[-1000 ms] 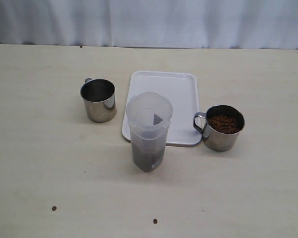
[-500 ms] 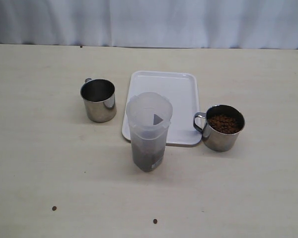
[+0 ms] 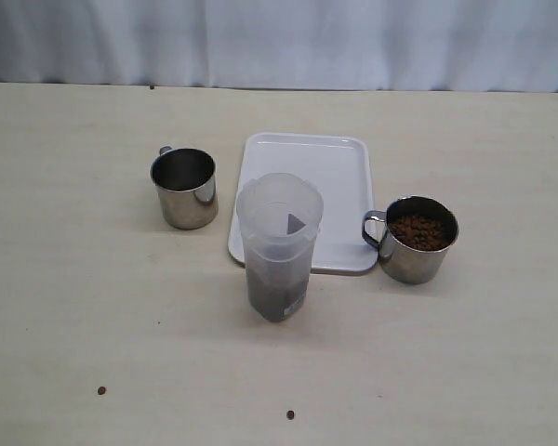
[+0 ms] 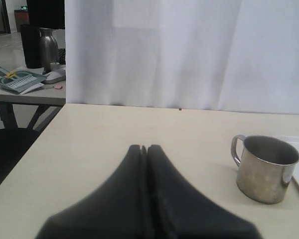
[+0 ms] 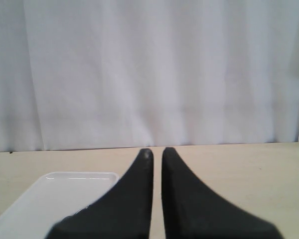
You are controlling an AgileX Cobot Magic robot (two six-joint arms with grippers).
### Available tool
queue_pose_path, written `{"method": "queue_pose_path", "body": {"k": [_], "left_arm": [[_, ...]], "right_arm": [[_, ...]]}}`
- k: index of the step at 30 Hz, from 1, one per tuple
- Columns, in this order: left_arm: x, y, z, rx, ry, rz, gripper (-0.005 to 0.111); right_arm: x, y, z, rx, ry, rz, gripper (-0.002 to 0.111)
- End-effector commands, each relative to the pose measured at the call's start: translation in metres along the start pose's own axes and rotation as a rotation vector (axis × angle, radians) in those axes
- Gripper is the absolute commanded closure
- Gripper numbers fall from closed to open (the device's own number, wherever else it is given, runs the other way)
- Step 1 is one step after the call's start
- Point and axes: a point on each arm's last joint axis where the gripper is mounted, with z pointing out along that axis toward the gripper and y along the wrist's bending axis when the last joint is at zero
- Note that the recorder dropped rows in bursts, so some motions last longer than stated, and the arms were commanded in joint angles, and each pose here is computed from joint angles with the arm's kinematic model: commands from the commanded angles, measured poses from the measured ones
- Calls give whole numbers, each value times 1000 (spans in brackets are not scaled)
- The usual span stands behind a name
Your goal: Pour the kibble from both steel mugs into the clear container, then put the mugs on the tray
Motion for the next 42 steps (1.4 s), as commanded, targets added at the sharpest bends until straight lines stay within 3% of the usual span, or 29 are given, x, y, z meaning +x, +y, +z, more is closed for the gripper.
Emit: {"method": "queue_pose_path", "body": {"k": [1, 19, 27, 37, 42], "left_arm": [[0, 0, 0, 6, -13, -5, 107], [0, 0, 0, 6, -13, -4, 107], [0, 0, 0, 6, -13, -4, 107], [0, 0, 0, 6, -13, -4, 107], [0, 0, 0, 6, -13, -4, 107]], "right_arm": [[0, 0, 0, -4, -12, -2, 103], [-1, 0, 0, -5, -19, 0, 103], [-15, 1, -2, -16, -169, -6, 103], [-19, 2, -3, -37, -221, 147, 103], [-22, 0, -3, -46, -250, 377, 103]]}}
